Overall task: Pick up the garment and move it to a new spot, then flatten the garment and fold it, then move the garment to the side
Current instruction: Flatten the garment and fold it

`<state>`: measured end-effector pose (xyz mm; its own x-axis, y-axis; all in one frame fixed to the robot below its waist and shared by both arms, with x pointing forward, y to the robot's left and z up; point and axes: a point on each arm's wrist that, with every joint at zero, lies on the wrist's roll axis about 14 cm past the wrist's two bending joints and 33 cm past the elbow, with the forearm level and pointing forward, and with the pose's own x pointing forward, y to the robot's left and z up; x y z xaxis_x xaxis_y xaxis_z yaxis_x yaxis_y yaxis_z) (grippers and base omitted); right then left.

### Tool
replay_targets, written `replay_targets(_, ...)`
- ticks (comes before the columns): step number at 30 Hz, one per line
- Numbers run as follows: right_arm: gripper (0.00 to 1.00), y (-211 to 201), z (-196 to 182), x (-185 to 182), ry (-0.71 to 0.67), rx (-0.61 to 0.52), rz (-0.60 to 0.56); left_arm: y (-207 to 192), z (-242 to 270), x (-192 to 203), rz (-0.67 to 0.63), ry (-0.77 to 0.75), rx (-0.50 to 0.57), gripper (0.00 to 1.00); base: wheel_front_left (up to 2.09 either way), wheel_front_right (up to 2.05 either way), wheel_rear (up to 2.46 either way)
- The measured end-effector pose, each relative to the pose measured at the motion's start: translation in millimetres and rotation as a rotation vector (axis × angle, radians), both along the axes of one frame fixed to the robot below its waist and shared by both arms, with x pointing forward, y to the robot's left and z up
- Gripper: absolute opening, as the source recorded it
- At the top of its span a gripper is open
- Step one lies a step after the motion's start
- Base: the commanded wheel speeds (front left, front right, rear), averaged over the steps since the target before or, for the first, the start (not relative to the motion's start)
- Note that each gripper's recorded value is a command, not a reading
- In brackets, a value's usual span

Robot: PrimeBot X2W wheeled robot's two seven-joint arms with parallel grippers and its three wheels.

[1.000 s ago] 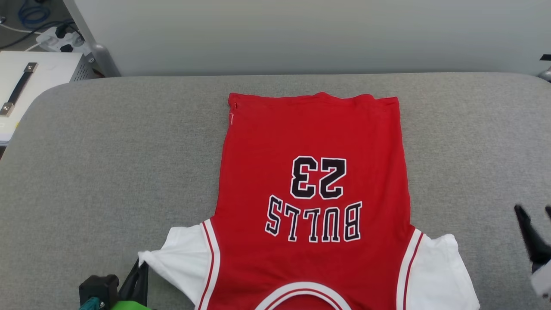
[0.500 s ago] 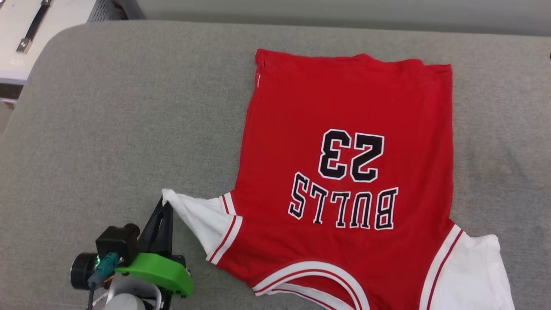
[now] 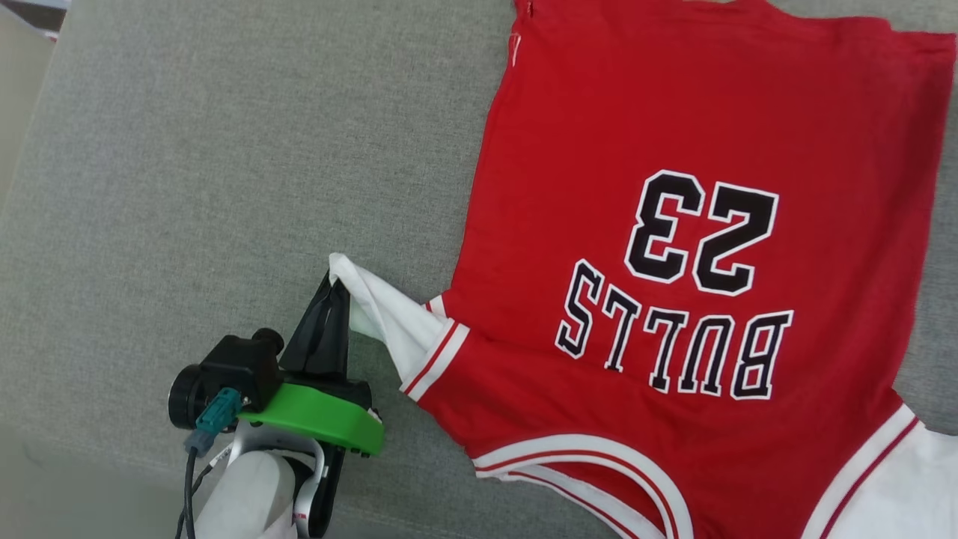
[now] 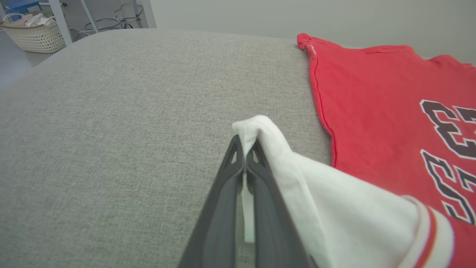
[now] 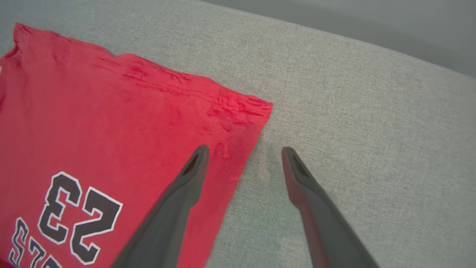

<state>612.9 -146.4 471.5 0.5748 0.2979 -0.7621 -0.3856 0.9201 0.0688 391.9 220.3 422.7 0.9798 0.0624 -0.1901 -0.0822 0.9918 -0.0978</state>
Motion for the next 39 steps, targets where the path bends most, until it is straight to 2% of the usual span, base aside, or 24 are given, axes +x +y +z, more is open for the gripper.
replay_targets(2, 1.00, 9, -21, 5, 0.049, -0.026, 0.016, 2, -6, 2, 0.010, 0.013, 0.003, 0.00, 0.00, 0.00, 0.00)
replay_targets(3, 1.00, 14, -49, 14, 0.102, -0.038, 0.006, 1, -15, 5, 0.012, 0.032, -0.001, 0.00, 0.00, 0.00, 0.00)
replay_targets(7, 1.00, 14, -85, 20, 0.161, -0.052, -0.009, 4, -26, 6, 0.022, 0.057, 0.004, 0.00, 0.00, 0.00, 0.00)
replay_targets(15, 1.00, 17, -118, 23, 0.207, -0.074, 0.017, 12, -44, 4, 0.036, 0.106, 0.022, 0.00, 0.00, 0.00, 0.00)
replay_targets(16, 0.00, 13, -114, 21, 0.198, -0.094, 0.027, 12, -43, 4, 0.031, 0.104, 0.024, 0.00, 0.00, 0.00, 0.00)
replay_targets(23, 0.00, 7, -98, 17, 0.134, -0.117, 0.036, 12, -34, 5, 0.029, 0.076, 0.027, 0.00, 0.00, 0.00, 0.00)
replay_targets(32, 0.00, 6, -64, -5, 0.013, -0.060, 0.054, 11, -17, -10, 0.039, 0.039, 0.024, 0.00, 0.00, 0.00, 0.00)
replay_targets(39, 0.00, -18, -34, -50, -0.055, -0.048, 0.079, 8, -2, -30, 0.042, 0.004, 0.006, 0.00, 0.00, 0.00, 0.00)
